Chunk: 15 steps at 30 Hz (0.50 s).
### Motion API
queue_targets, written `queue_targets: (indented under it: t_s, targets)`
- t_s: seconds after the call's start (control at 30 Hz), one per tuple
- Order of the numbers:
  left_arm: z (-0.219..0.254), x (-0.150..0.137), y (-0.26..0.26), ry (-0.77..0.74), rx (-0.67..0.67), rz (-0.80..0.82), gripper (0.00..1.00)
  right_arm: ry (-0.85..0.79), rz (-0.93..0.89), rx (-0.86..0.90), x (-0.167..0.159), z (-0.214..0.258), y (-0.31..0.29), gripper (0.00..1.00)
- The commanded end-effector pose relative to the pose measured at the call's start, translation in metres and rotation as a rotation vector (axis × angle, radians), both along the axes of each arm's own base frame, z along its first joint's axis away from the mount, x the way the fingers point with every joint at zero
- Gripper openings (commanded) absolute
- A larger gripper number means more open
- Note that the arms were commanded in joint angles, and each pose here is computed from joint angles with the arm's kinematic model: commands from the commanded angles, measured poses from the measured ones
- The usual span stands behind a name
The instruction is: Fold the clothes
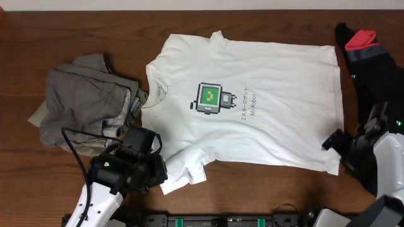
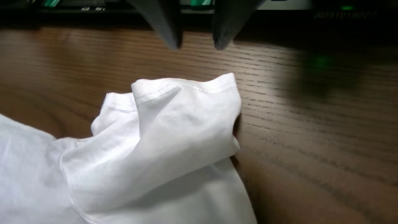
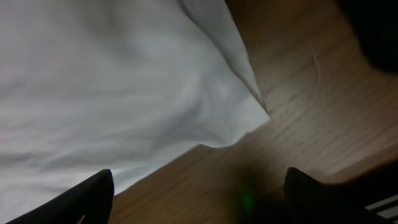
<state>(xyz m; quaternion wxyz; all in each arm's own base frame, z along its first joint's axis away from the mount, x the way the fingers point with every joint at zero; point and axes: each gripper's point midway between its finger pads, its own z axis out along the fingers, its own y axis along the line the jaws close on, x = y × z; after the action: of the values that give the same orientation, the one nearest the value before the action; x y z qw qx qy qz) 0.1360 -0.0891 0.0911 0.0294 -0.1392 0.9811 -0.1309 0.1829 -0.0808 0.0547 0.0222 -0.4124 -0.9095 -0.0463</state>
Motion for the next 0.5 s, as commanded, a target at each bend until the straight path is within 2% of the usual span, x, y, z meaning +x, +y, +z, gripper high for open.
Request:
queue_targets:
  t_s: [0.0, 0.07, 0.23, 0.37, 0.47]
  targets:
    - [0.003, 0.005, 0.003, -0.026, 0.015, -0.013, 0.21, 0.038, -0.061, 0.023, -0.013, -0.015, 0.002, 0.88]
    - [0.003, 0.008, 0.001, -0.037, 0.011, -0.013, 0.22, 0.039, -0.073, 0.020, -0.017, -0.024, 0.001, 0.93]
    - [0.004, 0.012, 0.000, -0.058, 0.003, -0.015, 0.25, 0.013, -0.159, 0.001, -0.021, -0.047, -0.003, 0.93]
    - [0.005, 0.012, -0.004, -0.069, -0.009, -0.067, 0.25, -0.026, -0.208, -0.003, -0.019, -0.060, -0.004, 0.81]
    - [0.005, 0.012, -0.004, -0.079, -0.004, -0.109, 0.26, -0.060, -0.224, -0.002, -0.013, -0.064, -0.004, 0.64]
